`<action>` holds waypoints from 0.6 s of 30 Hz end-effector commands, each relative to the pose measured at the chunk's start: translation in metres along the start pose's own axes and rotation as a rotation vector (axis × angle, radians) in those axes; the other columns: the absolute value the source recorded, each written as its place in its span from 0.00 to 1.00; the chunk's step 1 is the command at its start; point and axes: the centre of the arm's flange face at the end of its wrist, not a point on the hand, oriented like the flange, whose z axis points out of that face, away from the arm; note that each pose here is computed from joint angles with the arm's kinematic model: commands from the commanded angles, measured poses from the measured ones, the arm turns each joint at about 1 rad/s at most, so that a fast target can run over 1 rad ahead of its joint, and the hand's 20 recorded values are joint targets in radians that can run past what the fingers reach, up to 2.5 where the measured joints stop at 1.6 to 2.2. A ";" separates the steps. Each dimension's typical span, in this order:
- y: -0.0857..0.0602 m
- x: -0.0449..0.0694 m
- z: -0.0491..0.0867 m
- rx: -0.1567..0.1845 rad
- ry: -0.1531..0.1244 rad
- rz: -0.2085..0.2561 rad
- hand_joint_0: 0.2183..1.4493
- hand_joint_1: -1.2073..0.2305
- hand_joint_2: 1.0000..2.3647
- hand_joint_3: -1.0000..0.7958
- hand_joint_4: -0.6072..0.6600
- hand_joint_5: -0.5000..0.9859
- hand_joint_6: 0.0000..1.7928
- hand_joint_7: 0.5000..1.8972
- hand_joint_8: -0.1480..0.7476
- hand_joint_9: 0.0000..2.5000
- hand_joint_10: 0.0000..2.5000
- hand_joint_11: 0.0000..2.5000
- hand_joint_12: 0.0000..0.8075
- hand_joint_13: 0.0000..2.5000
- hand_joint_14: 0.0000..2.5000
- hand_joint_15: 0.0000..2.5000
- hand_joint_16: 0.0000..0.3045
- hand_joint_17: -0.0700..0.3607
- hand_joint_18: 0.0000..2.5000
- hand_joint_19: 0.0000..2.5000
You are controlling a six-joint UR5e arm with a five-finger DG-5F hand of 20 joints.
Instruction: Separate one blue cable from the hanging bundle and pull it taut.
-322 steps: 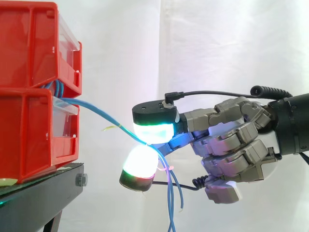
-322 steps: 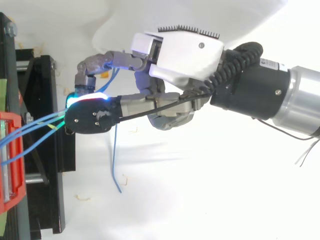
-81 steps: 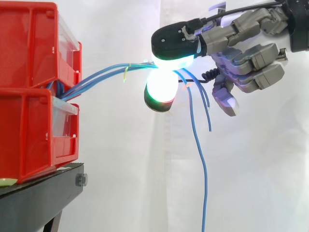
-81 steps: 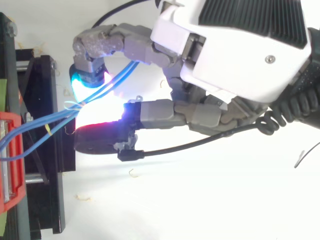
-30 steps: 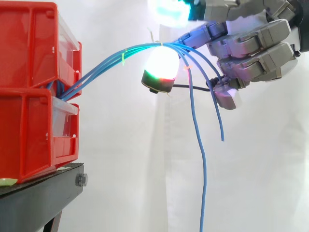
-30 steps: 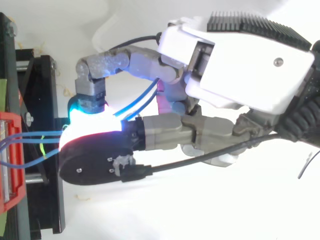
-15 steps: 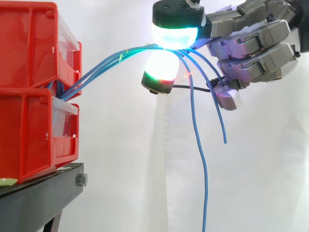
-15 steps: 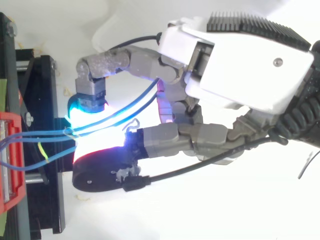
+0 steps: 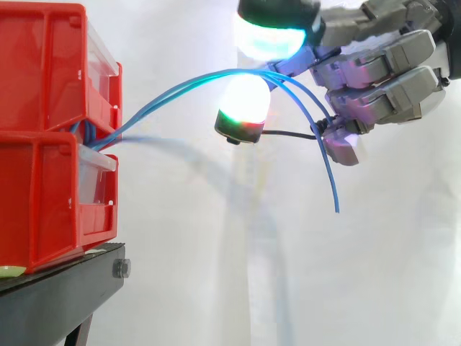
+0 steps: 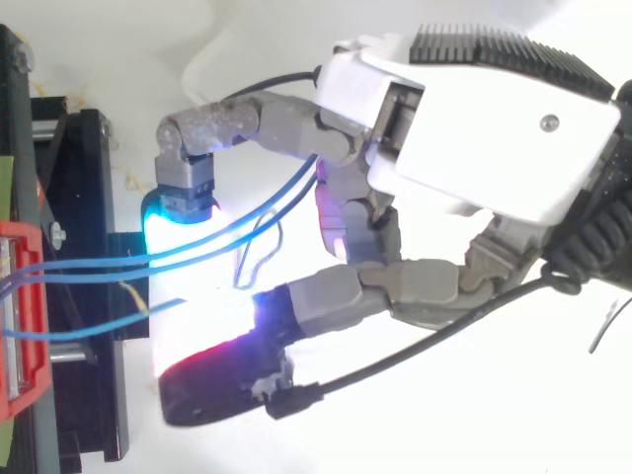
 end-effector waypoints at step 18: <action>-0.001 0.000 0.000 0.002 0.001 -0.003 0.41 0.46 0.00 0.28 0.54 0.43 0.28 0.49 0.17 0.99 0.02 0.46 0.43 0.80 0.01 0.46 0.13 0.37 0.49 0.32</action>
